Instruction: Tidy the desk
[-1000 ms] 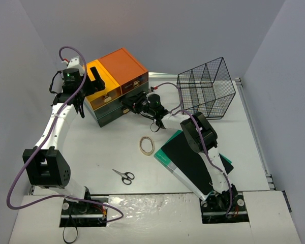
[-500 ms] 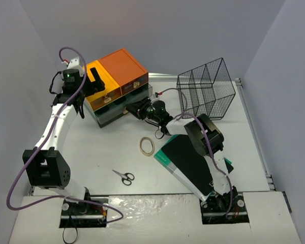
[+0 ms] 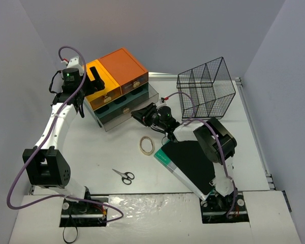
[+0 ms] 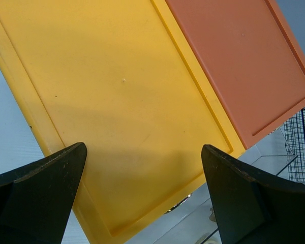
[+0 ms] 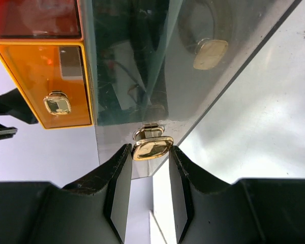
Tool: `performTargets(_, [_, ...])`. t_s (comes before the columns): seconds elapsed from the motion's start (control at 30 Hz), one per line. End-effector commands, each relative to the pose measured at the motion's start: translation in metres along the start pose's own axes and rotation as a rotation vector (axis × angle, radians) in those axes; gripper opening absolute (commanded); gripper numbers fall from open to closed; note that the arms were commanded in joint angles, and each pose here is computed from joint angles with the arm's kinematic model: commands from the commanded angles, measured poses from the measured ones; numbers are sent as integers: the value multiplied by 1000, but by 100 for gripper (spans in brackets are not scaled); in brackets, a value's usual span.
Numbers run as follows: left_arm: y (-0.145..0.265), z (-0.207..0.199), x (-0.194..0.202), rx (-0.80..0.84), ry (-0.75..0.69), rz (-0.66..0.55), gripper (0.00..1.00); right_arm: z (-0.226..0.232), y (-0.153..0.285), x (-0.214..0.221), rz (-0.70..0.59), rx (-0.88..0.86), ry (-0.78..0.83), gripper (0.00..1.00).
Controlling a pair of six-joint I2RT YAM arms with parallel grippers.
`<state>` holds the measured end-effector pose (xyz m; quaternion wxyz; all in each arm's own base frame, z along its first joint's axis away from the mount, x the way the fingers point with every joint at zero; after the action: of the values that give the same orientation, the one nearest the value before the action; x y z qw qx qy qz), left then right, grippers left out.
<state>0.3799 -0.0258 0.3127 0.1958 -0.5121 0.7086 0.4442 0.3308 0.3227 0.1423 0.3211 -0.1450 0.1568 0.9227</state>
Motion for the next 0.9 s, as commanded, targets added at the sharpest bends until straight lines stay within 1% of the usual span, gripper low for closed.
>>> performTargets(0.0, [-2,46,28,-259,51,157,97,1,12,14,56,66,110,0])
performTargets(0.27, [-2,46,29,-257,47,158,97,5,16,19,64,97,159,0])
performTargets(0.33, [-2,46,29,-255,49,159,97,5,16,20,66,110,171,1])
performTargets(0.37, [-2,46,29,-255,49,159,97,7,16,19,61,111,179,5])
performTargets(0.4, [-2,46,29,-254,49,158,97,7,17,19,57,121,190,10])
performTargets(0.47, [-2,46,29,-254,48,158,97,11,21,18,54,145,226,26])
performTargets(0.63, [-2,45,28,-252,49,158,97,22,28,17,40,169,290,48])
performTargets(0.77, [-2,45,29,-250,52,157,97,34,33,17,34,176,355,53])
performTargets(0.87, [-1,46,29,-252,52,155,97,44,39,18,43,244,433,54])
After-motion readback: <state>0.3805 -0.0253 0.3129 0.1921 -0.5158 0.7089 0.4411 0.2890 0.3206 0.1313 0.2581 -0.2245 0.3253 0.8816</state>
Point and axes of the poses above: each gripper's point midway between its finger pads, its own y axis back along the fingers, its own z axis along the line the jaws close on, x = y × z, the point moved 10 cm from there along y, back along the fingers, and after that the axes turned 13 degrees about y, right-handed, at the moved point
